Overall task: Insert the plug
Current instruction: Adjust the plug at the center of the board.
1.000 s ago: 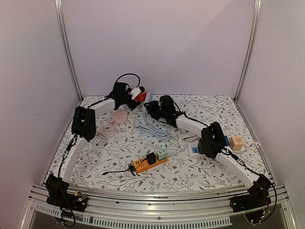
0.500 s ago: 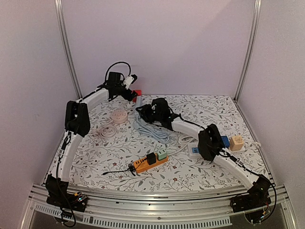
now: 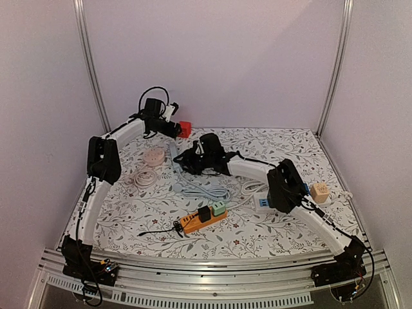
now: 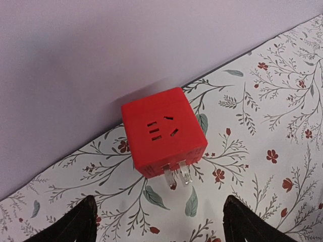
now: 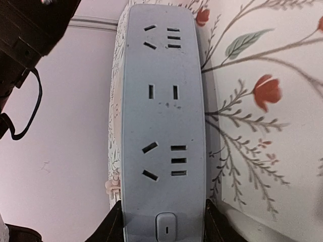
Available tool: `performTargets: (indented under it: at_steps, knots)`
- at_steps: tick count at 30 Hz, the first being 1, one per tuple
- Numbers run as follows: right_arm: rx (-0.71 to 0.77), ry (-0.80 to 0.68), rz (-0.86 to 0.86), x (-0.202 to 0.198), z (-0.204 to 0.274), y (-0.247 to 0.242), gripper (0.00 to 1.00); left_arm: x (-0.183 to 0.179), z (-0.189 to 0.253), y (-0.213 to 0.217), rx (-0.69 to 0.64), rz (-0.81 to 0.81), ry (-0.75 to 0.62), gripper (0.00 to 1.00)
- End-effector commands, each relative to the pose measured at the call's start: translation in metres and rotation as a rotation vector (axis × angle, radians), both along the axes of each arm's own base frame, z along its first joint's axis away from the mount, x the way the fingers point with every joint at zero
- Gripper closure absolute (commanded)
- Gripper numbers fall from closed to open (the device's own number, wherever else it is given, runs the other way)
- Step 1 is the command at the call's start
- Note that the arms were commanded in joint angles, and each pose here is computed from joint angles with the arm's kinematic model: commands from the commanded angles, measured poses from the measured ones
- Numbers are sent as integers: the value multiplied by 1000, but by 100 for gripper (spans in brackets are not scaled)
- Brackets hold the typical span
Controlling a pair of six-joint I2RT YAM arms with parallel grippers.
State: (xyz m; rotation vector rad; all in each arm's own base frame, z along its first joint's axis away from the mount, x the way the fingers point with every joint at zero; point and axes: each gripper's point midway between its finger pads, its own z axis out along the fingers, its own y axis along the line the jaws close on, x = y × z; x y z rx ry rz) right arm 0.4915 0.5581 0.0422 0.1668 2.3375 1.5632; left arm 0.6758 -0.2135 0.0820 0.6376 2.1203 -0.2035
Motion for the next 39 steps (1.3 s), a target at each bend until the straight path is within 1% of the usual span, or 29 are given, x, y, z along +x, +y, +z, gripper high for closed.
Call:
performTargets:
  at_steps: [1,3,4,6,8,10,11,13,15,17,19,23,28,31,33,36,39]
  knots:
    - [-80,-92,-45,46,57,-67,100,-7,-12,-28,55,-68,-2,21]
    - [-105,-90,-54,50,59,-81,100,-5,-14,-27,74,-67,-12,29]
    - [-110,-90,-59,51,61,-87,100,-4,-14,-27,88,-75,-25,32]
    - [-121,-96,-61,53,65,-96,100,-4,-20,-28,166,-125,-59,33]
    - [-131,-89,-59,54,65,-105,100,2,-31,-21,342,-173,-132,34]
    - [-140,-92,-59,54,69,-114,100,12,-39,-7,527,-195,-213,39]
    - [-148,-95,-59,54,71,-117,100,18,-39,0,604,-199,-254,41]
    - [-162,-107,-56,54,75,-124,100,29,-30,15,704,-186,-331,47]
    - [-164,-107,-51,54,76,-128,100,31,-20,21,730,-209,-383,50]
    - [-161,-105,-50,55,77,-131,100,23,-17,18,739,-294,-431,51]
    - [-158,-101,-51,57,77,-134,100,18,-12,14,761,-341,-495,50]
    - [-156,-98,-48,59,75,-138,100,19,-13,10,779,-376,-522,50]
    - [-163,-104,-46,61,73,-145,100,26,-15,-5,877,-408,-648,51]
    - [-167,-99,-53,63,69,-151,100,23,-19,-18,905,-444,-699,53]
    - [-165,-96,-54,64,68,-153,100,19,-20,-24,895,-462,-710,54]
    - [-162,-94,-52,65,67,-157,100,14,-30,-26,893,-513,-678,54]
    - [-157,-92,-50,66,66,-158,100,8,-44,-26,894,-569,-606,51]
